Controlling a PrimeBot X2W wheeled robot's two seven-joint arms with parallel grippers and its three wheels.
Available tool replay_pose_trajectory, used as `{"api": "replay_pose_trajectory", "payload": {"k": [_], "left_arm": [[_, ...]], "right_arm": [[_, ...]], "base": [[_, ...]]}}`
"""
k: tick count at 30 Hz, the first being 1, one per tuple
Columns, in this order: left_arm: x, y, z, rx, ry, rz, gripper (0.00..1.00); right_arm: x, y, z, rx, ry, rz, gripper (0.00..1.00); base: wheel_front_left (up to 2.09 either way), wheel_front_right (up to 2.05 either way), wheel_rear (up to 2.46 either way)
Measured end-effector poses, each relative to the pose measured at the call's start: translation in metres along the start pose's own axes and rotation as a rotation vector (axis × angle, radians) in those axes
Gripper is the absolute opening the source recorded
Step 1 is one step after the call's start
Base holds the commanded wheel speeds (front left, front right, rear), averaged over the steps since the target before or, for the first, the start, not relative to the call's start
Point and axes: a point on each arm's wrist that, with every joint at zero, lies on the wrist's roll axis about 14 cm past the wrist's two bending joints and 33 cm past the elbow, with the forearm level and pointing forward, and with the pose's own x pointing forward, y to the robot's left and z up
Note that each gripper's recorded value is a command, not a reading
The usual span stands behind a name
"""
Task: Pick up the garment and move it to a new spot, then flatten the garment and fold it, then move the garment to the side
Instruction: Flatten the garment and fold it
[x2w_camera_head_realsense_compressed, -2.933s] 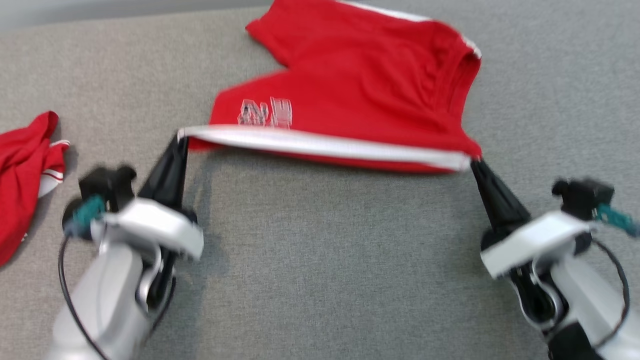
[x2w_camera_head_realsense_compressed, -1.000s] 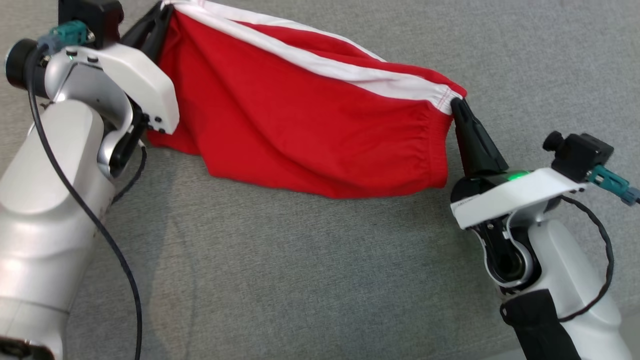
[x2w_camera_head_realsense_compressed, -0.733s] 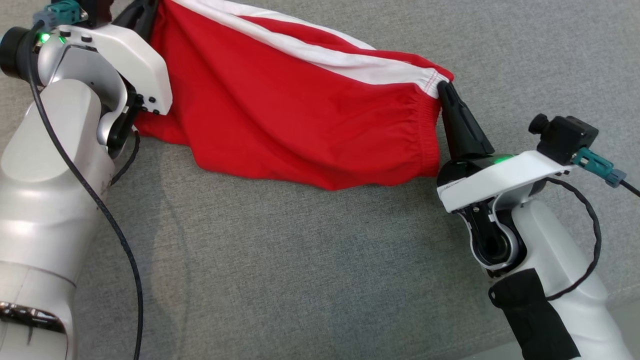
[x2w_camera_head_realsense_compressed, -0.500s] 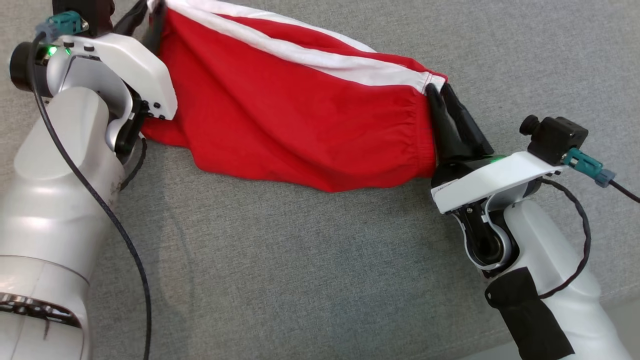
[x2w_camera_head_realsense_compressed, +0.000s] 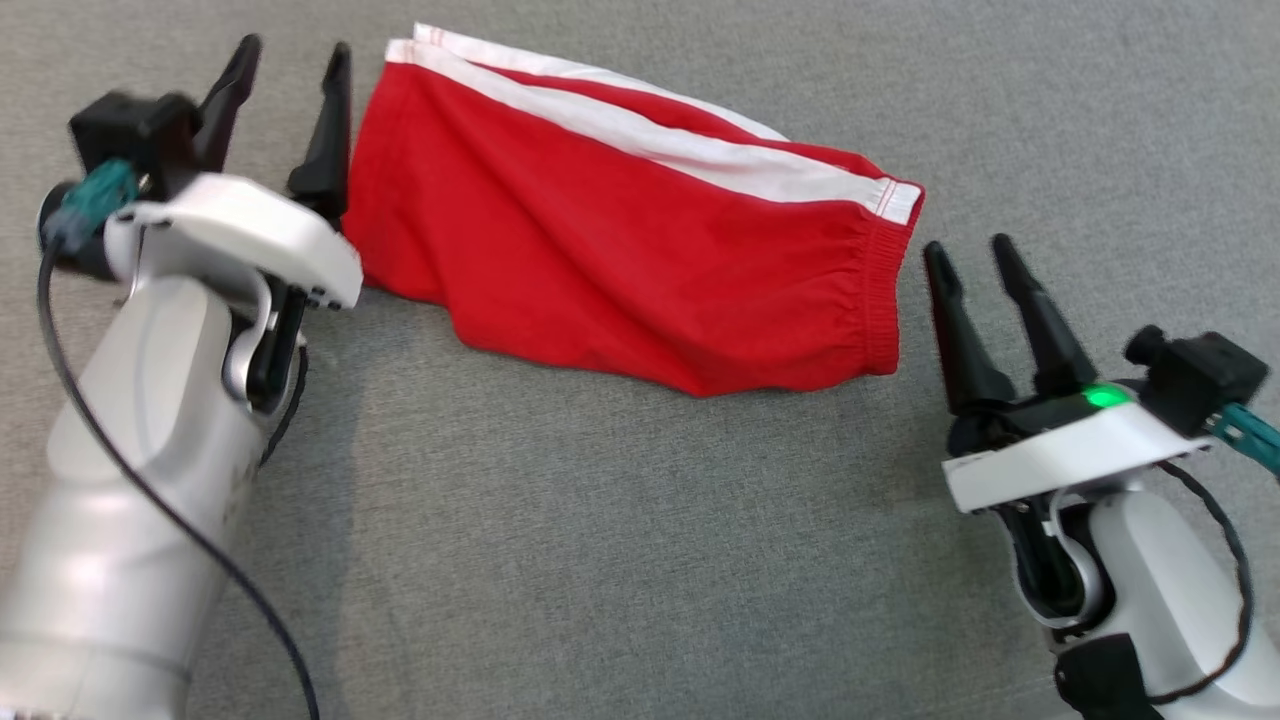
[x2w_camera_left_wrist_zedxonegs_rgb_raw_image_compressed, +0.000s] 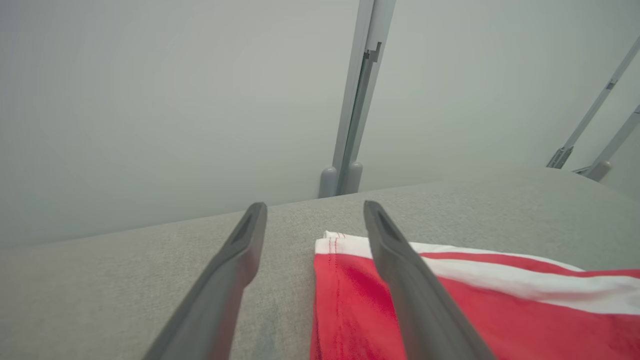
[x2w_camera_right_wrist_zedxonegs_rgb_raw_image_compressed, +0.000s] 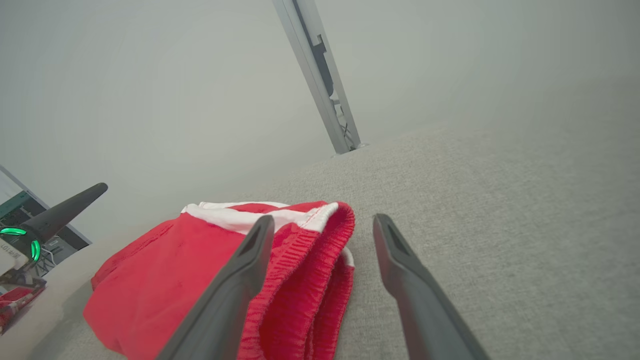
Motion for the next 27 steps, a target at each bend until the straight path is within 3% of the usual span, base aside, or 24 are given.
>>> {"api": "replay_pose_trajectory", "payload": {"k": [15,27], "left_arm": [[-0.115,0.030,0.043,0.076,-0.187,0.195,1.00],[-0.154,0.026,0.037,0.089,-0.131,0.224,1.00]], "right_arm": [[-0.030,0.006,0.058,-0.253,-0.145,0.003,1.00],[-0.054,0.000,0.059,-0.257,-0.119,-0.053,1.00]], "base": [[0.00,0.00,0.00],[0.00,0.00,0.00]]}}
